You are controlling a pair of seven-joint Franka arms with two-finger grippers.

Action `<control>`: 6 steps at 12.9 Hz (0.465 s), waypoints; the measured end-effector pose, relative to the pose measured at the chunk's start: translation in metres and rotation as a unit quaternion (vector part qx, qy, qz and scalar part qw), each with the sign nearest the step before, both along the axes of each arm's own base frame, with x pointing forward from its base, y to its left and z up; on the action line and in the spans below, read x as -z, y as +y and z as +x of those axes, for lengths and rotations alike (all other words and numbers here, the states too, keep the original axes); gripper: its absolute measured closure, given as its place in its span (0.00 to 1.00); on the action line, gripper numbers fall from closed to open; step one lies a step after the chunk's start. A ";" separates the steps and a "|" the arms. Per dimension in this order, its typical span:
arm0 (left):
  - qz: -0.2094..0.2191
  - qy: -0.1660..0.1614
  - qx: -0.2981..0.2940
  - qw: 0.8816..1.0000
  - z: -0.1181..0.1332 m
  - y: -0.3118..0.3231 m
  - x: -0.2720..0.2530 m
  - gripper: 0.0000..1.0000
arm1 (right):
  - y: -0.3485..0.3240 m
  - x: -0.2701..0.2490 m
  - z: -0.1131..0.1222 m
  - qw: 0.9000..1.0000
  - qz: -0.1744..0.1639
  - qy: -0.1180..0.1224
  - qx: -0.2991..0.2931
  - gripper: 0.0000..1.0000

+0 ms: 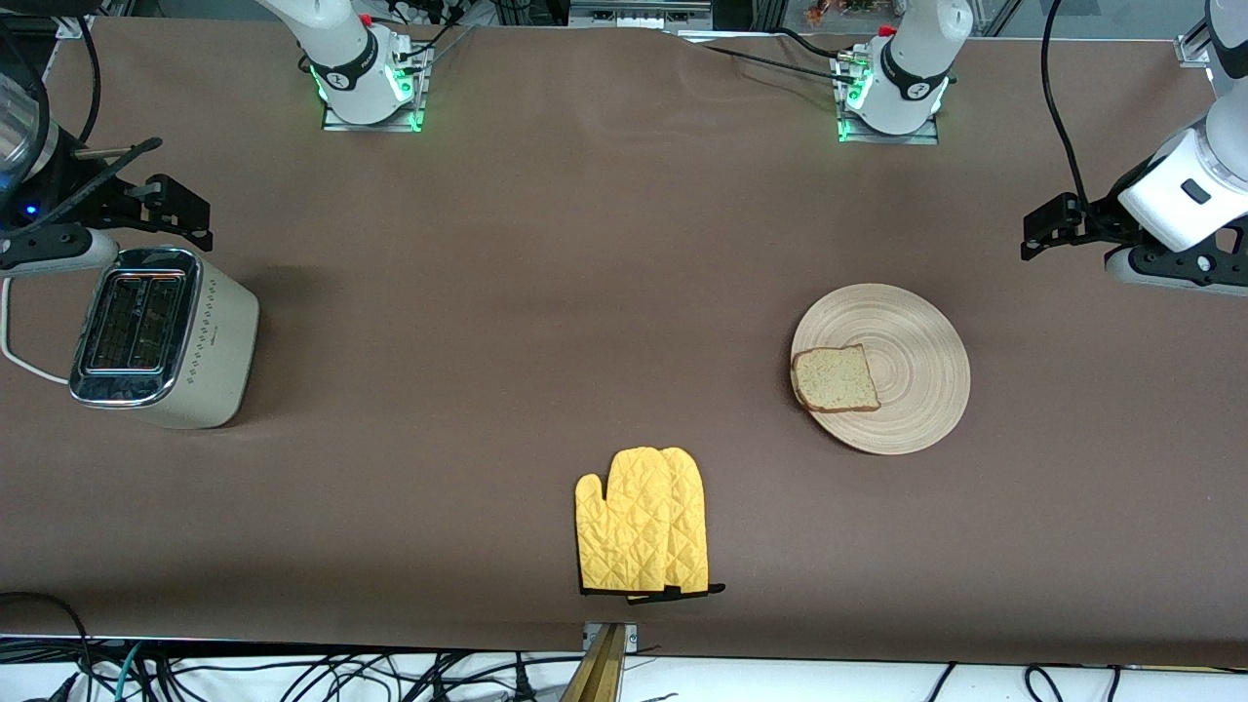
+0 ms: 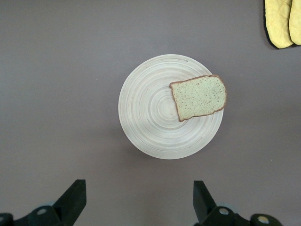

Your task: Move plate and put bread in toaster

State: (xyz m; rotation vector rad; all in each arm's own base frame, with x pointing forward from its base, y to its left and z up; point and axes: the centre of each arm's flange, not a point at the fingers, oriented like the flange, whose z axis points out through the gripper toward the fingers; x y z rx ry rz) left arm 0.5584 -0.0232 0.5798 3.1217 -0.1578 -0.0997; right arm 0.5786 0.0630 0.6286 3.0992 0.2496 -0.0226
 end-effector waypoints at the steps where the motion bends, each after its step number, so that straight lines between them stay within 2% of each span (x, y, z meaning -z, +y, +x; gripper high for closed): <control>1: 0.000 0.000 0.000 1.000 0.000 0.000 0.000 0.00 | 0.000 0.000 0.000 1.000 0.000 0.000 0.000 0.00; 6: 0.000 0.002 0.000 1.000 0.000 0.000 0.000 0.00 | 0.000 0.000 0.000 1.000 0.000 0.000 0.000 0.00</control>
